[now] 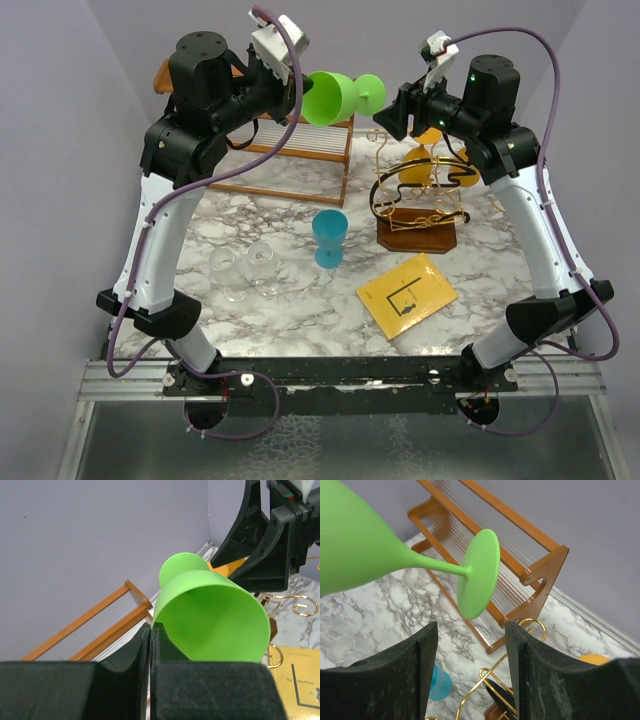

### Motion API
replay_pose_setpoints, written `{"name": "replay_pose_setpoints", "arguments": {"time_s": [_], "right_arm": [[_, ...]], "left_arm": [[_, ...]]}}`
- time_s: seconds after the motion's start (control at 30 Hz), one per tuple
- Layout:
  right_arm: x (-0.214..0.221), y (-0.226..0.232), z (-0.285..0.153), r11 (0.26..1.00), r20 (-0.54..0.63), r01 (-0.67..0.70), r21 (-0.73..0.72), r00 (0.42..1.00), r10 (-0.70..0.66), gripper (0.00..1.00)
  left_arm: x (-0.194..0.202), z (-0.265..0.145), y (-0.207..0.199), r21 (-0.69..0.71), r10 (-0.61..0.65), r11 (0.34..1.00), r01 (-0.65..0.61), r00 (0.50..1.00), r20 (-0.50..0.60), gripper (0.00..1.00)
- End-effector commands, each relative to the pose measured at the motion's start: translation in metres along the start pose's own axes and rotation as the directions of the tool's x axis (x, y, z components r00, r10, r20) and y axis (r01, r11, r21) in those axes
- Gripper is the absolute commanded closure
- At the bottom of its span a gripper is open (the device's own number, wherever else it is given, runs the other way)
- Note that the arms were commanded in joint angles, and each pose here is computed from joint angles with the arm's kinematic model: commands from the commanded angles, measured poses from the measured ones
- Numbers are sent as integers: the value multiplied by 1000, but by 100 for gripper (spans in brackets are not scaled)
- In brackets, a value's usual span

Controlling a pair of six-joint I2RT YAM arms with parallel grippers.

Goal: Place the wine glass upside down on the wine glass rack

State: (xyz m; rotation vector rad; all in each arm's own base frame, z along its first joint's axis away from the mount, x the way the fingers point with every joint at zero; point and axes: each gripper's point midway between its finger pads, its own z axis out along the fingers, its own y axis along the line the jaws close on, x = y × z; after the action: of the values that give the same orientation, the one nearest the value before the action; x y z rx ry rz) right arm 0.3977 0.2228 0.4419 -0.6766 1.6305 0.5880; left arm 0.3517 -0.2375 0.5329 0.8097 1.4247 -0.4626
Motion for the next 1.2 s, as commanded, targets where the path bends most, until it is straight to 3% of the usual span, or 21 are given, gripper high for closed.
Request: {"name": "replay_pose_setpoints", "arguments": {"time_s": [0.0, 0.23, 0.57, 0.93, 1.17], "right_arm": [[-29, 5, -5, 994, 94, -106, -4, 990, 106, 46], [-21, -5, -2, 978, 85, -207, 38, 976, 203, 55], [-15, -6, 0, 950, 70, -311, -37, 947, 313, 66], [-12, 5, 4, 918, 46, -366, -151, 925, 376, 72], [-9, 2, 7, 911, 37, -382, -153, 919, 392, 81]], "left_arm": [[-28, 3, -6, 37, -61, 998, 58, 993, 101, 100], [-31, 1, -6, 38, -78, 996, 75, 991, 111, 100], [-29, 1, -10, 60, -93, 994, 87, 990, 104, 100], [-26, 4, -13, 77, -102, 993, 94, 990, 96, 100], [-24, 5, -14, 81, -105, 992, 98, 990, 91, 100]]}}
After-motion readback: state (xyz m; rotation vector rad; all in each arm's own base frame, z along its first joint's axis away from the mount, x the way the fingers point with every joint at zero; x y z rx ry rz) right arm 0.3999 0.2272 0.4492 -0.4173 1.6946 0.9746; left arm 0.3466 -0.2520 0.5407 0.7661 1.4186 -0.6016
